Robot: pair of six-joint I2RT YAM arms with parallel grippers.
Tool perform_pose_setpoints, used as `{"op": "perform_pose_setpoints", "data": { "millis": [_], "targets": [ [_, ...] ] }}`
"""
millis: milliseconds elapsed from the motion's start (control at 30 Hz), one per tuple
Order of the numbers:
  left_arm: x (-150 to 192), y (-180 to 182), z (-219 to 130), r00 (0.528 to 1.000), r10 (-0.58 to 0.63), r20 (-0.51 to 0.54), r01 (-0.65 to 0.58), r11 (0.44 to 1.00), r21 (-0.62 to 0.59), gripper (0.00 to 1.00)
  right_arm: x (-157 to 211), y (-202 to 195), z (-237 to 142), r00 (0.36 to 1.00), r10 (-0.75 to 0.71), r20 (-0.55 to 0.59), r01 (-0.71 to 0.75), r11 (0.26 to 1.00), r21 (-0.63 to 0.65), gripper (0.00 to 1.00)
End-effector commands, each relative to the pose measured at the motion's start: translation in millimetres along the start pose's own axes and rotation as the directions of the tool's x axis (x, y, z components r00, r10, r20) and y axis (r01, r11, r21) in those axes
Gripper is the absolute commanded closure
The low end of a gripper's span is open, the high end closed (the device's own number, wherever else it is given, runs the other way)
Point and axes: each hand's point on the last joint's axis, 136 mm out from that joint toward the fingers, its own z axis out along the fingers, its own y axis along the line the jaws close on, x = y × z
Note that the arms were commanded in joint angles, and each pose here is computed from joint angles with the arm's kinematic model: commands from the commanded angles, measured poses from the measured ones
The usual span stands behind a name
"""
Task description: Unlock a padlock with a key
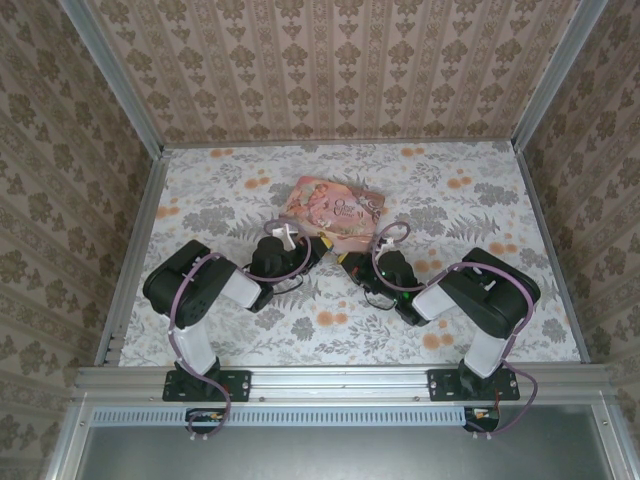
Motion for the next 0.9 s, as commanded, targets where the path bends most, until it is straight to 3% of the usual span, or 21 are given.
{"op": "perform_pose_setpoints", "data": {
  "millis": [0, 867],
  "targets": [
    [-2, -26, 1, 0.999, 0.037, 0.008, -0.038, 0.994, 0.100, 1.00, -6, 11, 3, 1.000, 0.009, 0.013, -0.009, 1.000, -0.022, 1.00],
    [2, -28, 2, 0.999, 0.034, -0.006, -0.033, 0.994, 0.105, 1.00, -6, 27, 5, 1.000, -0.016, -0.003, 0.015, 0.999, -0.039, 1.00]
  ]
}}
